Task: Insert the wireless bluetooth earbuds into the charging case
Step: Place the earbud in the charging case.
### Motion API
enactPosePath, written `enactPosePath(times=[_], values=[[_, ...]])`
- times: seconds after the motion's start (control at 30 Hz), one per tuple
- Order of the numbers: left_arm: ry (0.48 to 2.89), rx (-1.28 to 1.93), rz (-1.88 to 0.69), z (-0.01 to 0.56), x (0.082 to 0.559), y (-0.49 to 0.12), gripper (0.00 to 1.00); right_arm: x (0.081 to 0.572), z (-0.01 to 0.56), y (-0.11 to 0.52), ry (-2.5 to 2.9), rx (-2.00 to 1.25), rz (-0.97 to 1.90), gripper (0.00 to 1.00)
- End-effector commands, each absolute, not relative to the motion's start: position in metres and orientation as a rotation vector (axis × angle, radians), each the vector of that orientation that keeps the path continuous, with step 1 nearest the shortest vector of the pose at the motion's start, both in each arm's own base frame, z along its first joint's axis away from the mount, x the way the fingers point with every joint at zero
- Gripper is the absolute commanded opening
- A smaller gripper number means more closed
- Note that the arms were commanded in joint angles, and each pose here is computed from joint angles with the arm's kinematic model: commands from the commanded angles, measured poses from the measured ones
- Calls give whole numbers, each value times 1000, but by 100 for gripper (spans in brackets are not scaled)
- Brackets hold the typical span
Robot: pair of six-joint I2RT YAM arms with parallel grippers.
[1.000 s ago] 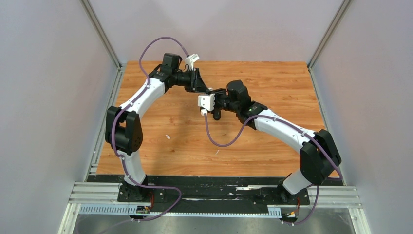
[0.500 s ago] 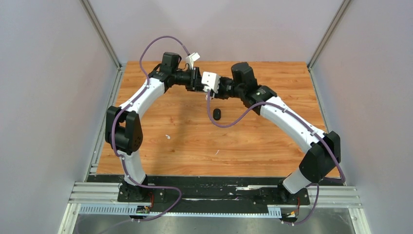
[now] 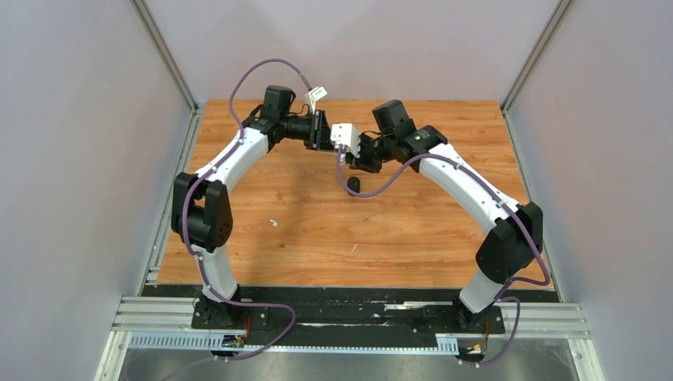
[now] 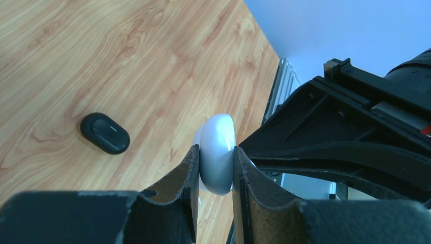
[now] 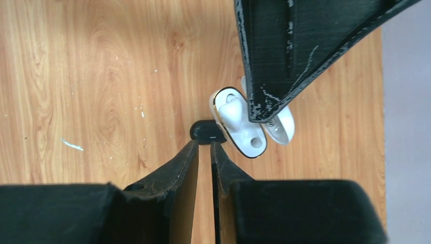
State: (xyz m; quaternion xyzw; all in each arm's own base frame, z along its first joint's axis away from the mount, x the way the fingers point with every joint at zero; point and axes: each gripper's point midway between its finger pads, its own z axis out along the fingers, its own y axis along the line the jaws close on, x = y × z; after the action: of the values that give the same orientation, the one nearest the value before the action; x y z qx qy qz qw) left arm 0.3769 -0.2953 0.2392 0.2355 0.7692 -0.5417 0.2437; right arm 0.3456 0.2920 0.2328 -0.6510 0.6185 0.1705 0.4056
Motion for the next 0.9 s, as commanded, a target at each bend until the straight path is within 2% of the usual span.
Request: enactPosePath(times=[0.0, 0.87], values=[[2026, 701, -1484, 254, 373, -294, 0, 342, 244, 300, 1507, -1667, 468, 18], [2014, 725, -1514, 253, 372, -296, 0, 378, 252, 320, 1553, -1593, 455, 11]])
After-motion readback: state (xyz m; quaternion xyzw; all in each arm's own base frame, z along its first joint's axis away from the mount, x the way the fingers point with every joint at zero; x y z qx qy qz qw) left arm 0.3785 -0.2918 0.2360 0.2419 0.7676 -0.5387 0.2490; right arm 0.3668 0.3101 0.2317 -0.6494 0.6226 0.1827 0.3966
